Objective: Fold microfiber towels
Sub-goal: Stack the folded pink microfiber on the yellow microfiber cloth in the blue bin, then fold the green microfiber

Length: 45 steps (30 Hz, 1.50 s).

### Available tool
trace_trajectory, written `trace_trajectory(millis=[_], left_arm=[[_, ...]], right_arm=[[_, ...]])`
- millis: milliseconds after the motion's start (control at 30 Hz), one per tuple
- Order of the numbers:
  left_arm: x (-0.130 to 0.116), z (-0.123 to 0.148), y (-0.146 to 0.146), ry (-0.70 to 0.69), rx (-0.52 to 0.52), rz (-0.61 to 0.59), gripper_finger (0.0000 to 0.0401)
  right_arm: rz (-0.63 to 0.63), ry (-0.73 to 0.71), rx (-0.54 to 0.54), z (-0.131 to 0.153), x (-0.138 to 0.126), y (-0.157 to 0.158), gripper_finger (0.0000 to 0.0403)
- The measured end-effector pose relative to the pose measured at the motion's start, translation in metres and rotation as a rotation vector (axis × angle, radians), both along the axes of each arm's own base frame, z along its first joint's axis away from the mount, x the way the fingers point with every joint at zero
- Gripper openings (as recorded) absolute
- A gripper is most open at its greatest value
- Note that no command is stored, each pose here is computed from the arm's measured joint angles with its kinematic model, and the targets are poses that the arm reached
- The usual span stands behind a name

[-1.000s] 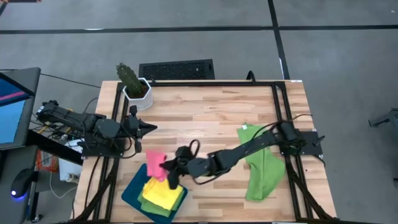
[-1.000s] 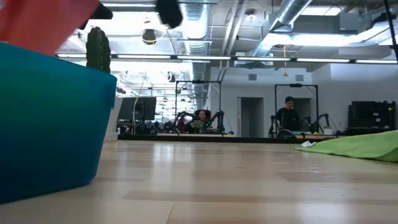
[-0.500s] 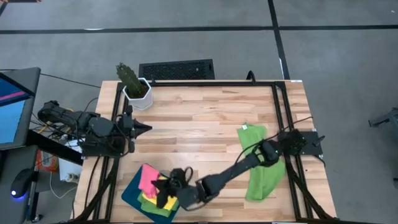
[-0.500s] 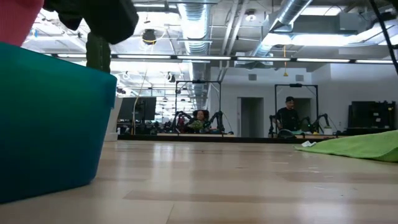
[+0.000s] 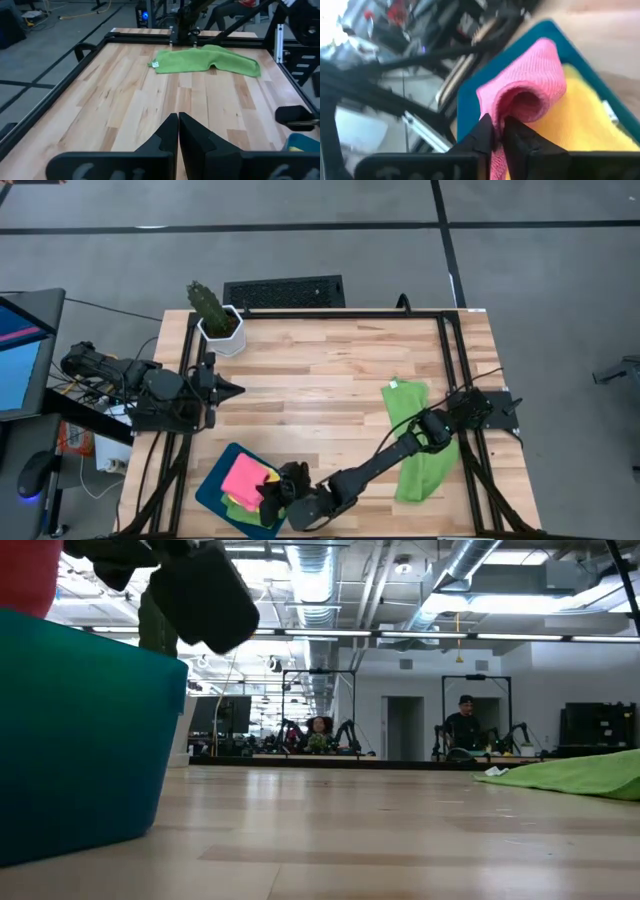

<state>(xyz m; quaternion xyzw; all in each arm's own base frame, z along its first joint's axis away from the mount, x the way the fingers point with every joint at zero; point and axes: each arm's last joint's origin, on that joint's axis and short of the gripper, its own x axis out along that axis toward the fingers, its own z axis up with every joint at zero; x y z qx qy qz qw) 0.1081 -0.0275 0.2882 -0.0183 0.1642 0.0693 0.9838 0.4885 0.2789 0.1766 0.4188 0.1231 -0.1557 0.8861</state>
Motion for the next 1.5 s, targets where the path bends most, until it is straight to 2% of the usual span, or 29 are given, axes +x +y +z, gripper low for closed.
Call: trace_trajectory(millis=[233,400,633,733,900,1000,1200,1300,1400,1500], left_arm=[[0.0,0.0,-0.001,0.005,-0.009,-0.026,0.0006],[0.0,-0.001,-0.001,0.01,-0.008,-0.027,0.0006],[-0.001,-0.002,-0.001,0.025,0.004,-0.029,0.0006],[-0.001,-0.002,-0.001,0.026,0.003,-0.029,0.0006],[0.004,-0.002,-0.002,0.022,-0.015,-0.013,0.0012],[0.015,-0.003,-0.006,0.018,-0.023,-0.011,0.0026],[0.056,-0.011,-0.023,0.024,0.055,-0.097,0.0079],[0.081,-0.018,-0.027,0.018,0.075,-0.169,0.011],[0.108,-0.03,-0.025,0.017,0.048,-0.289,0.0133],[0.133,-0.045,-0.019,0.015,-0.007,-0.385,0.0146]], right_arm=[[0.102,0.142,0.028,0.001,-0.002,-0.011,0.0128],[0.125,0.242,0.032,0.016,-0.01,-0.02,0.0169],[0.119,0.355,-0.024,0.043,-0.029,-0.029,0.0181],[0.134,0.394,-0.008,0.049,-0.035,-0.031,0.018],[0.104,0.578,-0.057,0.063,-0.063,-0.039,0.0172],[0.055,0.727,-0.105,0.076,-0.089,-0.046,0.0167],[-0.042,1.096,-0.174,0.087,-0.146,-0.049,0.0163],[0.038,1.129,-0.167,0.083,-0.158,-0.031,0.0163],[0.087,1.153,-0.158,0.081,-0.171,-0.013,0.0164],[0.133,1.161,-0.198,0.076,-0.189,0.009,0.0163]])
